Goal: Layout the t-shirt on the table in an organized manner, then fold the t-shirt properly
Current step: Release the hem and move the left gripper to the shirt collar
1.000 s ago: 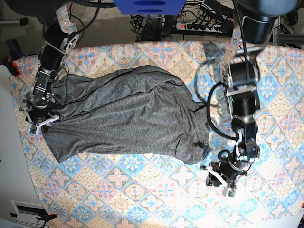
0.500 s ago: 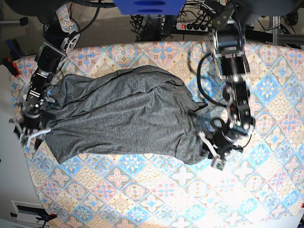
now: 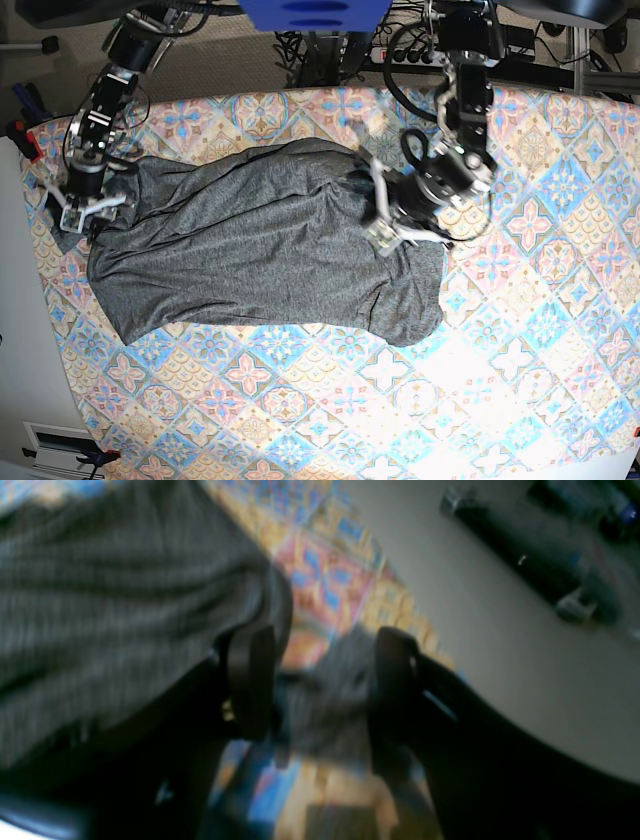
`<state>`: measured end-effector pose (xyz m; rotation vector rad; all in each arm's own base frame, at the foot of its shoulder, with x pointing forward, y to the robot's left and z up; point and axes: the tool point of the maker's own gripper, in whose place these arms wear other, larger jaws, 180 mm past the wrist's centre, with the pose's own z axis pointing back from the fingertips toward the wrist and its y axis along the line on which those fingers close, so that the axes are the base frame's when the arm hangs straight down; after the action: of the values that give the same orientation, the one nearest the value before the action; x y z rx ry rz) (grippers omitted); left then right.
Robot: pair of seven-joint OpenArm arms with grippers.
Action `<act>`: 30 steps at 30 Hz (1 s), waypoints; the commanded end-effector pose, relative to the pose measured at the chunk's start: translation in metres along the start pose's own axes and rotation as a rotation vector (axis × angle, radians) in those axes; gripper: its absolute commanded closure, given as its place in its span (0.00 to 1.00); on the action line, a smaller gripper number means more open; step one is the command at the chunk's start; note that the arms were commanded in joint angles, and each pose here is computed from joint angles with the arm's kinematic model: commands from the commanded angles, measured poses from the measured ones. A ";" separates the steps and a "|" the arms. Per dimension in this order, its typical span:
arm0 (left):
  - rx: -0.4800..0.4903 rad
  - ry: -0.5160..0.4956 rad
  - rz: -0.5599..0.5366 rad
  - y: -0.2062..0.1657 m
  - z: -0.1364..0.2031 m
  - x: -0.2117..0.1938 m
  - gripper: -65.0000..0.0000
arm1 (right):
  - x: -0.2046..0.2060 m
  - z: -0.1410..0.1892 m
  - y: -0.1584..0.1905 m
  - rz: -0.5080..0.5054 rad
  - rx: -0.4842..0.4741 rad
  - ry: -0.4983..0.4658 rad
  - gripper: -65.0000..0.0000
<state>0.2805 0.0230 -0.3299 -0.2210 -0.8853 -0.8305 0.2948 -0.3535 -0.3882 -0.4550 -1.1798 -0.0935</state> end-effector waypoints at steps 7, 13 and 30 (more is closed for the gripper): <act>-0.118 -0.033 -0.111 -0.053 0.002 0.013 0.73 | -0.008 0.012 -0.007 0.018 -0.004 0.000 0.53; -0.166 0.076 -0.226 -0.058 0.010 -0.024 0.73 | -0.022 0.021 -0.036 -0.015 -0.088 0.030 0.53; -0.199 0.433 -0.236 -0.035 0.026 -0.142 0.74 | -0.028 0.028 -0.039 -0.046 -0.105 0.041 0.53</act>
<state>0.1915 0.0771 -0.4223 -0.1665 -0.4743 -1.1153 0.2390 -0.3749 -0.4130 -0.4872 -1.0892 -0.2180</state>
